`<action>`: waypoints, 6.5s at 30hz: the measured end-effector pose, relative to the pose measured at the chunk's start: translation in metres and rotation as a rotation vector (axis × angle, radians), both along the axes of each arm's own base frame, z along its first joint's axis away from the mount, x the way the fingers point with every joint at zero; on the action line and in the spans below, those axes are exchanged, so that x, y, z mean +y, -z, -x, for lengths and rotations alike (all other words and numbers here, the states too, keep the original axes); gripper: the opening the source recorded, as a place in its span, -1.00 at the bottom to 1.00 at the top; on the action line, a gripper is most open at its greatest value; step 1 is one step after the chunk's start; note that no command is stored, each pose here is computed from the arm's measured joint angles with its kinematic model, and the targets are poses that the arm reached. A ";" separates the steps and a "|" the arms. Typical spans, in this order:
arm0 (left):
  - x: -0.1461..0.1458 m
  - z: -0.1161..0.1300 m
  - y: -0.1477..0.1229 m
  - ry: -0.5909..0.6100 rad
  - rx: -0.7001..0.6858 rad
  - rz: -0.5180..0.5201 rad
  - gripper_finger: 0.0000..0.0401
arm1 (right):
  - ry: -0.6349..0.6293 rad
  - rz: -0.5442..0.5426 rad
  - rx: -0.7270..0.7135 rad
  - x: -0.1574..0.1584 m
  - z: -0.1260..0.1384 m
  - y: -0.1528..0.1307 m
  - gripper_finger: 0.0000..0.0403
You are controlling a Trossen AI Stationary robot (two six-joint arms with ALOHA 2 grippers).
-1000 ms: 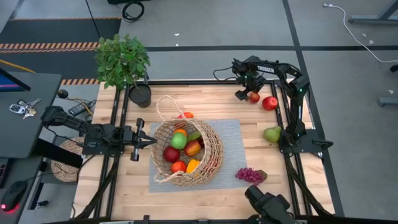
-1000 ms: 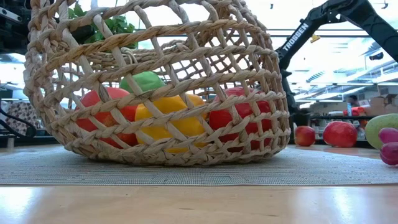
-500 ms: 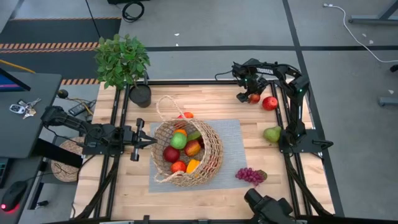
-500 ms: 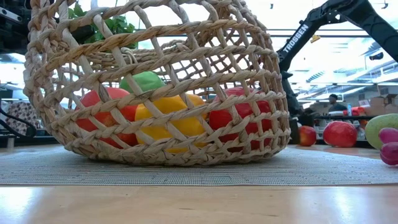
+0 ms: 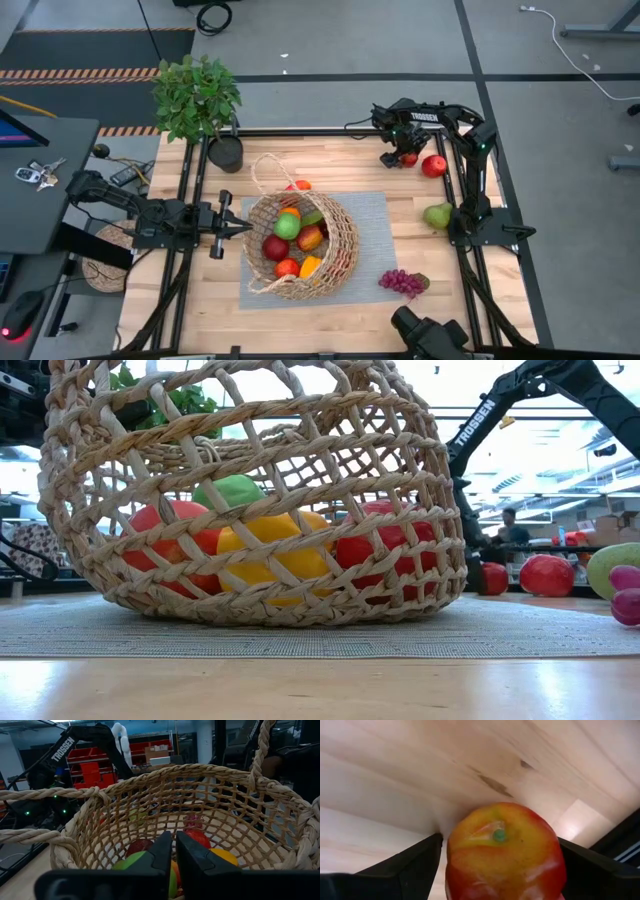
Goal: Build produce basket
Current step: Put the red apple into the brown woven basket
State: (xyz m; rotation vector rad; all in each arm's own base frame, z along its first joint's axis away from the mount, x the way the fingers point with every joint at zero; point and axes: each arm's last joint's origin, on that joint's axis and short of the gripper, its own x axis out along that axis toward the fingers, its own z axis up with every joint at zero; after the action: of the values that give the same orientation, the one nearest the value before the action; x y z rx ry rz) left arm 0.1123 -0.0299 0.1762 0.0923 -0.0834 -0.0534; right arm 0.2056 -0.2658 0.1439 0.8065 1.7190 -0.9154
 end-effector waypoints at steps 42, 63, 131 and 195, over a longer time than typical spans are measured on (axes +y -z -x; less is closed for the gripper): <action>0.000 0.000 0.000 0.000 0.000 0.000 -0.85 | -0.220 0.058 -0.264 0.088 -0.034 -0.099 0.36; 0.000 0.000 0.000 0.000 0.000 0.000 -0.82 | -0.372 -0.059 -0.442 0.144 -0.053 -0.115 0.36; 0.000 0.000 0.000 0.000 0.000 0.000 -0.82 | -0.801 0.090 -1.356 0.283 -0.066 -0.211 0.36; 0.000 0.000 0.000 0.000 0.001 0.000 -0.84 | -1.198 0.620 -1.697 0.309 -0.170 -0.218 0.36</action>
State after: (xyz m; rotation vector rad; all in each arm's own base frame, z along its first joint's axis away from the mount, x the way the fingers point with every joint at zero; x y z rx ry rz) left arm 0.1123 -0.0299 0.1761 0.0926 -0.0823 -0.0533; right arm 0.3760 0.0434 0.3619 -0.1093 0.1141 0.2320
